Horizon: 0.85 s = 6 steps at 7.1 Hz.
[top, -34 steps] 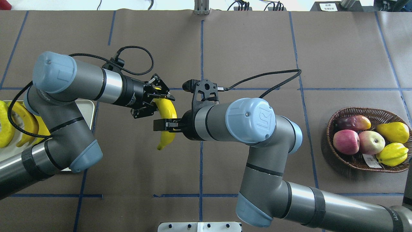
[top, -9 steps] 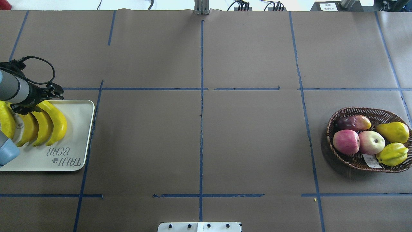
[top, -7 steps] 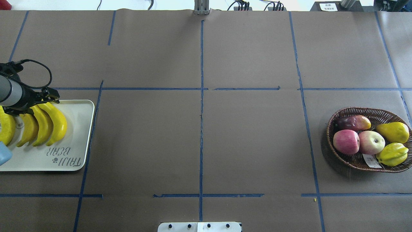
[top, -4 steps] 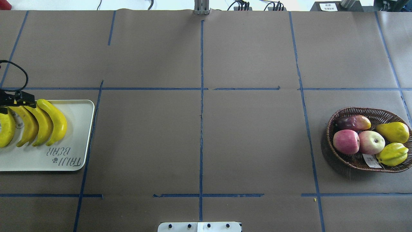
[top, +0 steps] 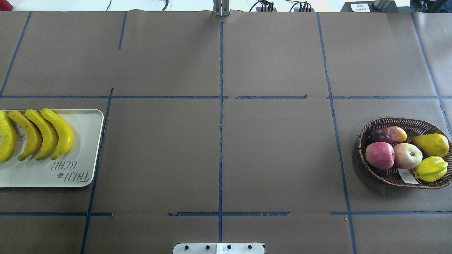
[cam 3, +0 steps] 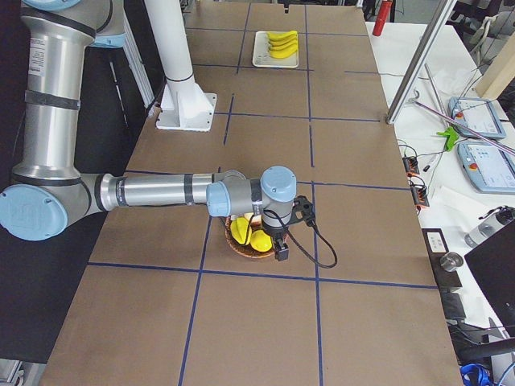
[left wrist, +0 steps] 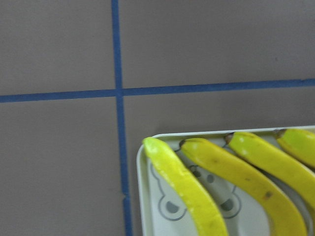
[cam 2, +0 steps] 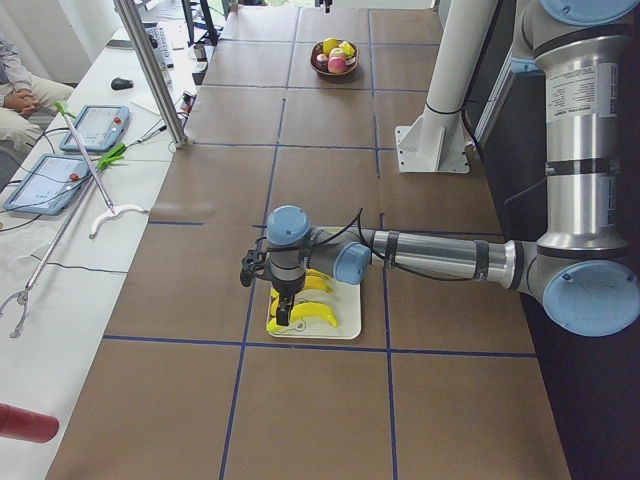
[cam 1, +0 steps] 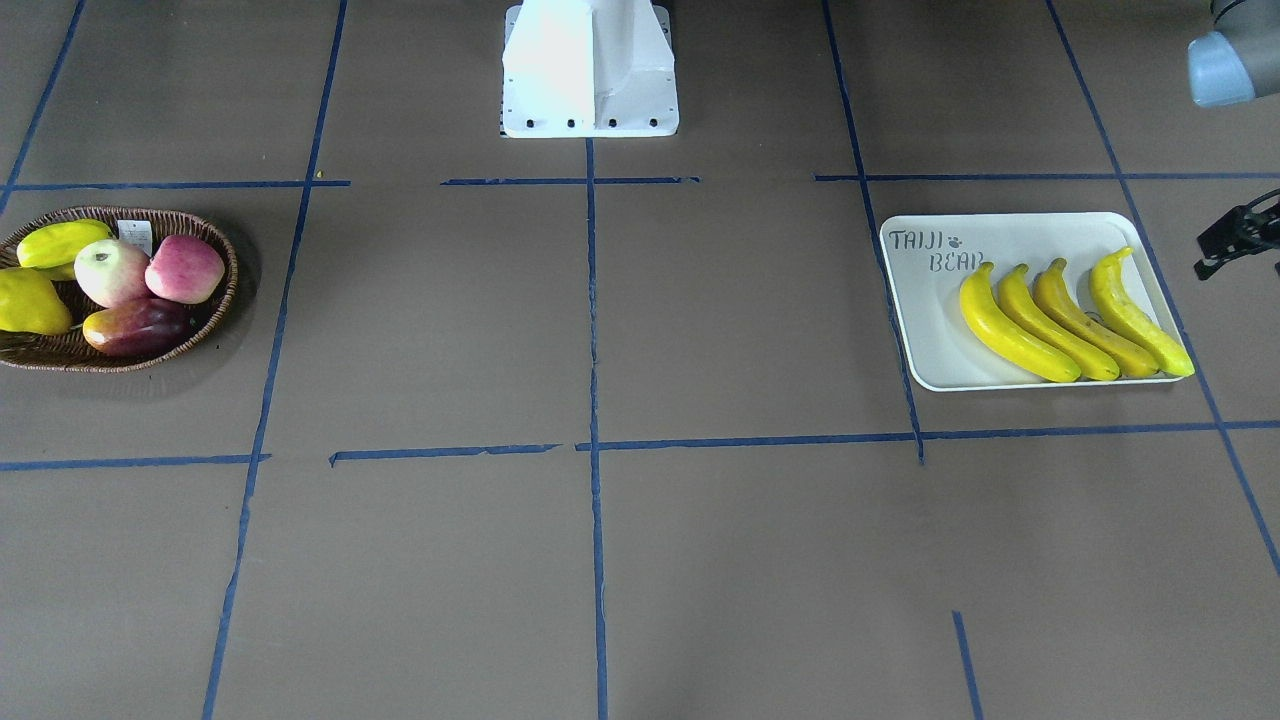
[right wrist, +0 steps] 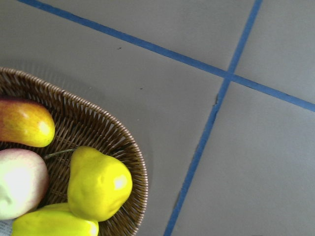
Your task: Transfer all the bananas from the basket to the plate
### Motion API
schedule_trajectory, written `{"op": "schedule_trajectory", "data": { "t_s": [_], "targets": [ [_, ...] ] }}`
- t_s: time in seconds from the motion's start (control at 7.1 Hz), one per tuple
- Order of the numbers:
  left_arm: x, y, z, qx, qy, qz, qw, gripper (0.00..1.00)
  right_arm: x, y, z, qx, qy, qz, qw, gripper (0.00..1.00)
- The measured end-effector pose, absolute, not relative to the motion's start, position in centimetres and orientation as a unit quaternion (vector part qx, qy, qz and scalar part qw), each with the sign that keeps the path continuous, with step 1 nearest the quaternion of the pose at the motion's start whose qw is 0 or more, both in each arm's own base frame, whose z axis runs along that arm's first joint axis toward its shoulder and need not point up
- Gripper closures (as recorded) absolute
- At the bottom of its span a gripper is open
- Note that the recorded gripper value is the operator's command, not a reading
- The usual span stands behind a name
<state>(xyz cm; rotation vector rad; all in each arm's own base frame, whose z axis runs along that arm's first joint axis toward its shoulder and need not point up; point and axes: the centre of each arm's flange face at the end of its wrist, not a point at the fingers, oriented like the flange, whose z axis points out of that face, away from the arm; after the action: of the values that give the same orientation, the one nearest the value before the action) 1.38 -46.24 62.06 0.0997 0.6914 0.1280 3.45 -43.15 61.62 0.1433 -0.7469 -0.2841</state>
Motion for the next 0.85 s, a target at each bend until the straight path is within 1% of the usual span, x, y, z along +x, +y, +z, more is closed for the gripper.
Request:
{"op": "schedule_trajectory", "data": {
  "t_s": [0.14,0.42,0.85],
  "targets": [
    [-0.9,-45.8,62.9,0.040,0.333,0.088,0.938,0.00,5.5,-42.7,60.7,0.054,-0.362,-0.107,0.924,0.01],
    [-3.0,-44.7,64.4,0.023,0.331,0.100,0.938,0.00,6.6,-41.4,58.6,0.016,-0.357,-0.082,0.930,0.01],
    [-3.6,-43.9,67.0,-0.002,0.332,0.077,0.940,0.00,4.3,-41.4,58.5,-0.001,-0.362,-0.091,0.928,0.01]
  ]
}}
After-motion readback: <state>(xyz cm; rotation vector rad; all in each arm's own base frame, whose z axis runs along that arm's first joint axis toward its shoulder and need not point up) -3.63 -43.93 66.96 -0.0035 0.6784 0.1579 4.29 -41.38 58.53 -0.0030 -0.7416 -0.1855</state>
